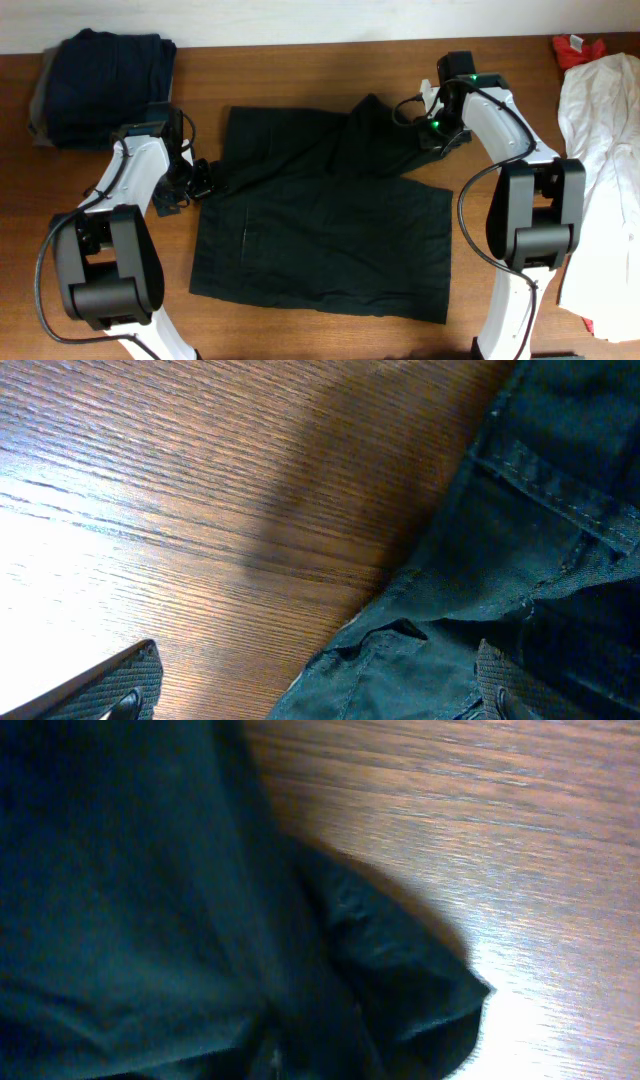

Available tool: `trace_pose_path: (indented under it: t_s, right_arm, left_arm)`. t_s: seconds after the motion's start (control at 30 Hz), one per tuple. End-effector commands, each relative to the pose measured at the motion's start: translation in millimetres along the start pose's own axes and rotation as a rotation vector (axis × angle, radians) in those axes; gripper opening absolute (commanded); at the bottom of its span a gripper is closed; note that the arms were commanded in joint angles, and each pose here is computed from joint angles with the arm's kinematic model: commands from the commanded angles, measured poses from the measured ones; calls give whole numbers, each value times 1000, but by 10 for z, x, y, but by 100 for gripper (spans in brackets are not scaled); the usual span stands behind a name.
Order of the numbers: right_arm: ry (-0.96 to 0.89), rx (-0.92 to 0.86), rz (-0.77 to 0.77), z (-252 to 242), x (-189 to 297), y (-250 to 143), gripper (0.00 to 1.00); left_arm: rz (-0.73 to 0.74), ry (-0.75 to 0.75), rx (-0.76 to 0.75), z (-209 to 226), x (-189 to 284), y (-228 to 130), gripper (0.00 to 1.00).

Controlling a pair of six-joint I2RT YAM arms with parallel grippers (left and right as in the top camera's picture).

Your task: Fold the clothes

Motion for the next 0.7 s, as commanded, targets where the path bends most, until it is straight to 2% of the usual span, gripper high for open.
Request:
trace_pose_path:
  t_s: [0.0,0.17,0.23,0.3,0.37,0.4,0.5,0.6,0.63,0.67]
  right_arm:
    - [-171,-114,29,-208,16,-32,3]
    - [-339,-256,33,-550,413,-46,4]
    - [-338,-260,41,-561,533,-39,13]
    - [-340,-271,50,-558,563,-52,18]
    - [-374,-334,71,-582,572,-110,5]
    - [-387,-359,81,-597,576,-139,4]
    - [-385,-369,94,-588,577,-166,4]
    - [-358,-383,108,-549,570,-190,6]
    - [-357,-395,110,-544,572,-198,54]
    - [-358,-409,120,-539,589,-217,98]
  left_arm:
    - [15,0,6,-1,-39,-18,99]
    - [11,-2,6,-5,-39,-11,99]
    - [6,-6,6,-11,-39,-1,99]
    - [7,-20,5,-30,-39,0,99]
    - [11,-81,1,-105,-21,7,99]
    - [17,-138,-16,-178,16,9,99]
    - [-13,-342,-183,-469,234,-10,99]
    - [-59,-365,-333,-666,321,-97,99]
    - [-61,-337,-347,-694,305,-130,99]
    - [-59,-309,-356,-705,289,-163,99]
Point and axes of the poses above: each gripper's point midway between its finger pads, its own x axis back along the fingers, its own z axis along the line the jaws close on, y = z × x, the point moved 6 cm from there along x, back along the fingers, and after that the axes turned 10 degrees about x, right-handed, at the moved point
